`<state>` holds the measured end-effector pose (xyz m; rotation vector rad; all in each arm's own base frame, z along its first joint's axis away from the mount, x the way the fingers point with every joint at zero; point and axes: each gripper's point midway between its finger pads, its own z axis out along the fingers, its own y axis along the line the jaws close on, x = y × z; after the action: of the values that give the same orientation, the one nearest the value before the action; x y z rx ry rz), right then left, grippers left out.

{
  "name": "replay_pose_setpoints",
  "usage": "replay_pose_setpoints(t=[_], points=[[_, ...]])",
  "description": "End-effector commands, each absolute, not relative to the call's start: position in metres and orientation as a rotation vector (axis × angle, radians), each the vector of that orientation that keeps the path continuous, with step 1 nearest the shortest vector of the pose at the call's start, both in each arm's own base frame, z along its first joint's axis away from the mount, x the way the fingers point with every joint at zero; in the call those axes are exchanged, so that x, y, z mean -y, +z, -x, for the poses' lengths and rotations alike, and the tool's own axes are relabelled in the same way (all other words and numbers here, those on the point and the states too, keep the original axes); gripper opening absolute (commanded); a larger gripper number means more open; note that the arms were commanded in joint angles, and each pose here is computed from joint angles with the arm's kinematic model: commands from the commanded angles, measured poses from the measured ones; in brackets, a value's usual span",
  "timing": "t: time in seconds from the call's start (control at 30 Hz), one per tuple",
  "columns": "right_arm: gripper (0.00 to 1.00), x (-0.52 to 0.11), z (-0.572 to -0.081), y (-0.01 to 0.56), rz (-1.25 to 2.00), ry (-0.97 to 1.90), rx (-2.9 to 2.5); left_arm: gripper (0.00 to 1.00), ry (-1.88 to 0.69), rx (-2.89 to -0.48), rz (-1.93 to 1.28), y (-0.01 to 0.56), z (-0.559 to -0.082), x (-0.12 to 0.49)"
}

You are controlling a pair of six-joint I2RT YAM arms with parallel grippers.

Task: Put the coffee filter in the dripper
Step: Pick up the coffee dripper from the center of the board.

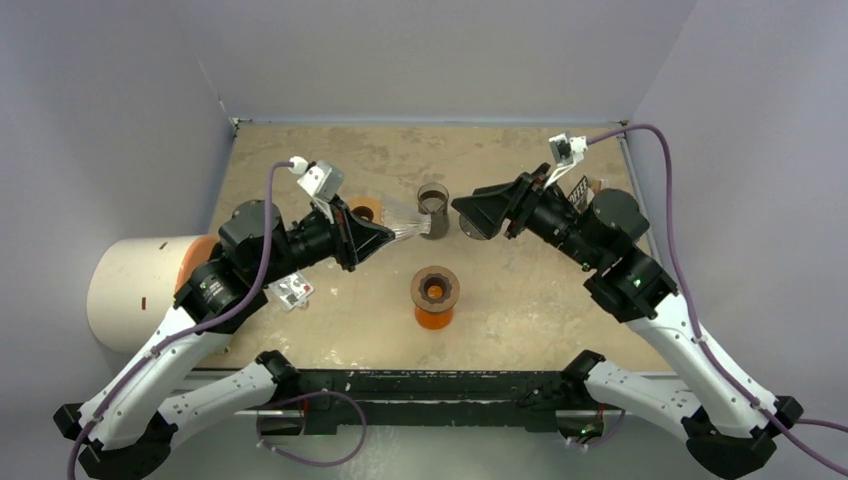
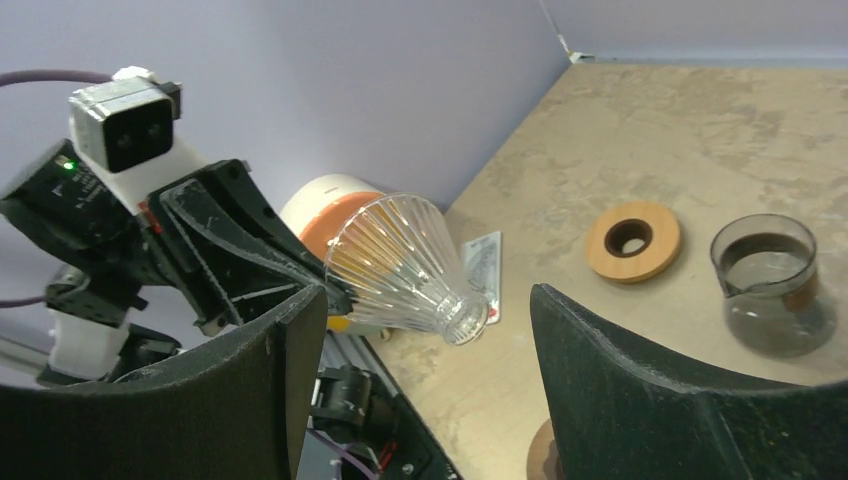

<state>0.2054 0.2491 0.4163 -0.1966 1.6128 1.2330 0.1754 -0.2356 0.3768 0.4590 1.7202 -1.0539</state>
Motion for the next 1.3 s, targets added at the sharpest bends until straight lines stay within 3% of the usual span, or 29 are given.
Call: replay_pose_setpoints(t=[0.0,0.33,0.63,1.27], points=[[0.77,-0.243,-0.213,0.405,0.283,1.054,-1.735,0.00,-0.967,-1.714,-0.642,0.385,-0.167,0.232],[0.76,-0.249,-0.228,0.399,0.355,0.930,-1.917,0.00,-0.921,-1.834,-0.982,0.362,-0.158,0.248],[0.73,-0.264,-0.223,0.376,0.447,0.947,-2.109,0.00,-0.695,-1.918,-1.147,0.336,-0.152,0.260],[0.58,-0.290,-0.207,0.331,0.536,1.122,-2.336,0.00,-0.213,-1.717,-1.510,0.314,-0.147,0.272]])
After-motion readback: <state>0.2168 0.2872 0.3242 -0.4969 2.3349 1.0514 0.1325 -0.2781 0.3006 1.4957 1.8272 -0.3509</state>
